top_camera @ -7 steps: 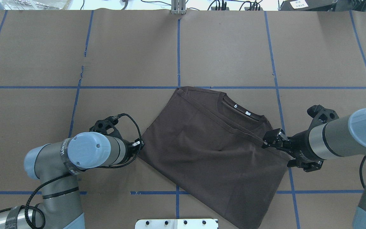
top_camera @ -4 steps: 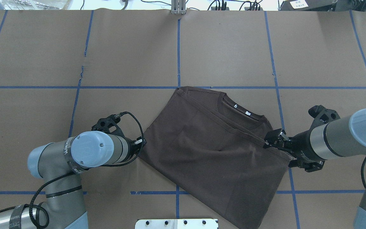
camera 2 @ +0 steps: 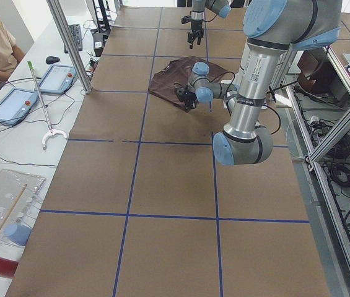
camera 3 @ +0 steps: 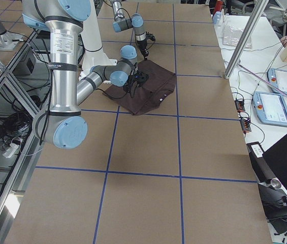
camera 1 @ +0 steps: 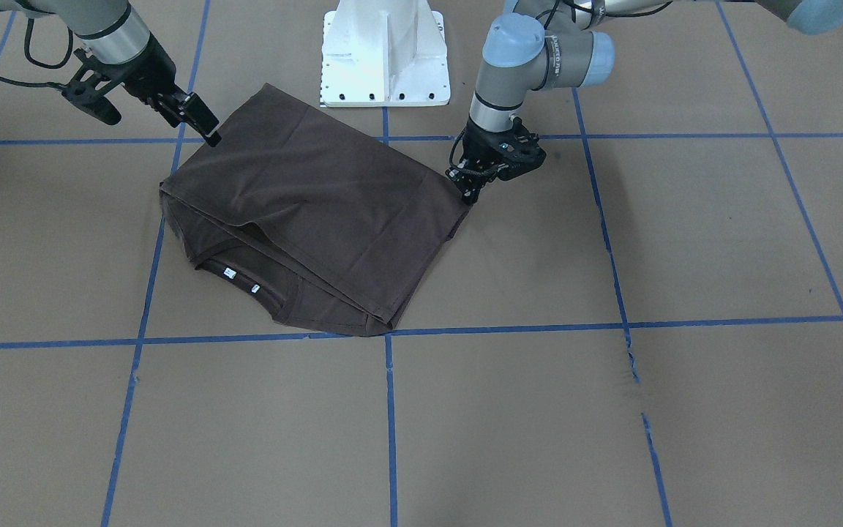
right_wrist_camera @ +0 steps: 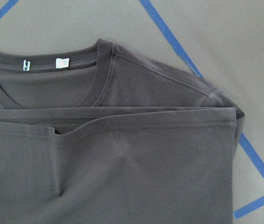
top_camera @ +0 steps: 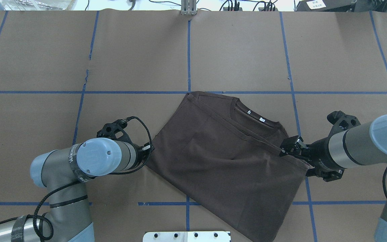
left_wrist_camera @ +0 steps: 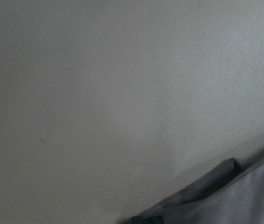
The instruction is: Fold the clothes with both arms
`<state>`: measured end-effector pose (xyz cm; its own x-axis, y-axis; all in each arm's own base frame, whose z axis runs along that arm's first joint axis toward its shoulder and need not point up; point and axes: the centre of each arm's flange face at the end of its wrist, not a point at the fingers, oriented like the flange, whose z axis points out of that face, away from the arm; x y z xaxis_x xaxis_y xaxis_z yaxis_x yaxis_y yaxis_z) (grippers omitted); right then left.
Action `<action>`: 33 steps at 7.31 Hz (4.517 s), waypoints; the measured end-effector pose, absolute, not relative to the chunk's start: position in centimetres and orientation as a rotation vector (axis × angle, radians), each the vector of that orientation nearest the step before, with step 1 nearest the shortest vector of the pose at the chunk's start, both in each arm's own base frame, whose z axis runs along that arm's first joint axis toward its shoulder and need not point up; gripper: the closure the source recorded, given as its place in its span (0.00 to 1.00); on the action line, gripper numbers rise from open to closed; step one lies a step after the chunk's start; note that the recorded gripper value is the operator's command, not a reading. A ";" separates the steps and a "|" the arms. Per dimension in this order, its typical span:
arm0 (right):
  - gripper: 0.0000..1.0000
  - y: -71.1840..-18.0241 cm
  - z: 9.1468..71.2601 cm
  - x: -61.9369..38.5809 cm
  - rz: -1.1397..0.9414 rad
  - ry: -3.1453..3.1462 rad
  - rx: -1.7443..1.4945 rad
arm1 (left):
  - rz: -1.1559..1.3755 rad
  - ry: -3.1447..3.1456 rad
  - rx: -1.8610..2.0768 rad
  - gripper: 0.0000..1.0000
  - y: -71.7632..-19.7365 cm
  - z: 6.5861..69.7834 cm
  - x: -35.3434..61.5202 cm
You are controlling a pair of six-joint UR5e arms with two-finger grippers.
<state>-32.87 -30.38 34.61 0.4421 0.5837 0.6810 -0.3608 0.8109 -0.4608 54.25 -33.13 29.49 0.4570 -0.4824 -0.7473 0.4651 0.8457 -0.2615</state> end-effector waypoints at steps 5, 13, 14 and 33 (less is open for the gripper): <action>0.00 -30.5 34.6 -32.7 0.600 -0.945 -0.260 | -0.527 0.865 0.003 0.53 -33.0 28.6 54.6; 0.00 -30.6 34.6 -32.7 0.600 -0.947 -0.260 | -0.529 0.826 0.004 1.00 -33.4 29.8 55.8; 0.00 -30.6 34.5 -32.7 0.599 -0.948 -0.260 | -0.529 0.827 0.003 1.00 -33.4 29.5 55.8; 0.05 -34.6 29.3 -44.2 0.610 -1.026 -0.123 | -0.479 1.166 0.320 0.48 -59.8 28.9 42.6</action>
<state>-44.23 -34.59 29.26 0.3694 0.5296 0.7636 -0.4180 0.8286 -0.3724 42.62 -59.79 28.93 0.3116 -0.1931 -0.9304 0.5168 0.8561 -0.0046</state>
